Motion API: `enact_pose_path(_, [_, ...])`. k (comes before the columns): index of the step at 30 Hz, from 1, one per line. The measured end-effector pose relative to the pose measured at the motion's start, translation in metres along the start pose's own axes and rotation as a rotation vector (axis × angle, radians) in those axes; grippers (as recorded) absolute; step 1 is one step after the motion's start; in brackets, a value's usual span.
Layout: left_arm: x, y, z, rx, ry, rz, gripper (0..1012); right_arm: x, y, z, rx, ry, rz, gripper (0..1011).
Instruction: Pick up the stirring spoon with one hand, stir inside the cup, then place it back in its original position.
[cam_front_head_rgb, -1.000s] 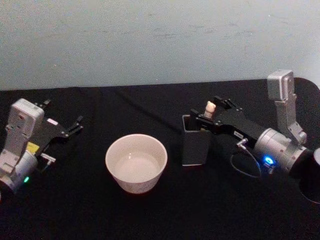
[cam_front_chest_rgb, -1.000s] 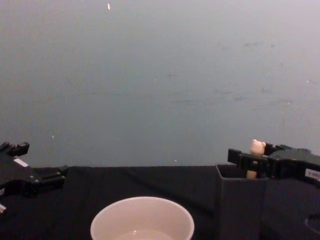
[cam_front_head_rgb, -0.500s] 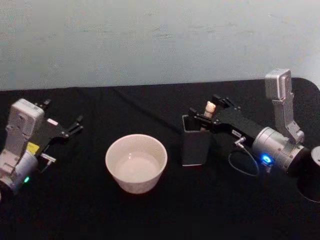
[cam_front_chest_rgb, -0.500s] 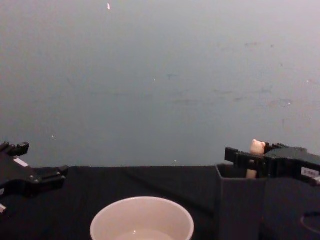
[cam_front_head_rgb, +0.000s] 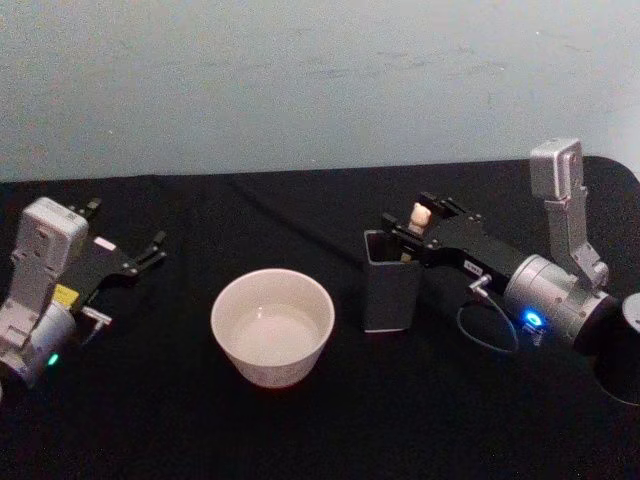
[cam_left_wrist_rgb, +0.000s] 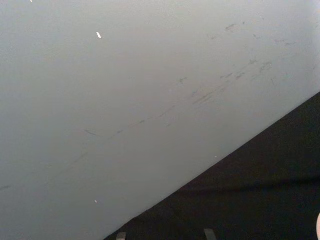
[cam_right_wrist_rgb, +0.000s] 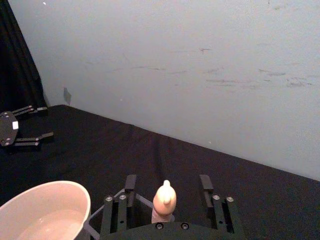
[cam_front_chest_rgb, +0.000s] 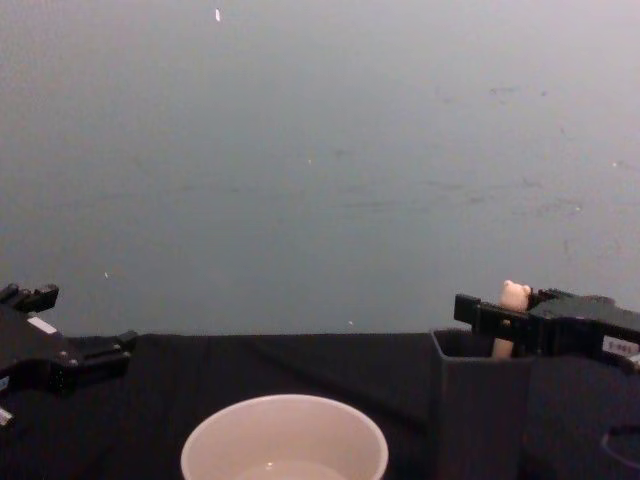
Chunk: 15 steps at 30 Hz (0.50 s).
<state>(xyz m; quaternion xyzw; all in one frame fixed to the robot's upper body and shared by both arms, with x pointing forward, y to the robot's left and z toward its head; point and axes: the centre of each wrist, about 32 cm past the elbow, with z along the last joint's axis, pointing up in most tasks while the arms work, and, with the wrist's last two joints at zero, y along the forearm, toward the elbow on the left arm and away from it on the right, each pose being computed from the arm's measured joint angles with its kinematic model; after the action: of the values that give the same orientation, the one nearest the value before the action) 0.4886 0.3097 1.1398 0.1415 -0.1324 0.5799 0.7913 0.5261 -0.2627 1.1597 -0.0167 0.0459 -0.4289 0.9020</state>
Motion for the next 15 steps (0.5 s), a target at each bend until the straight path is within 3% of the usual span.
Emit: enact_pose_path(15, [0.0000, 0.0000, 0.0000, 0.000, 0.000, 0.000, 1001, 0.0000, -0.0001, 0.0002, 0.000, 0.000, -0.001, 336])
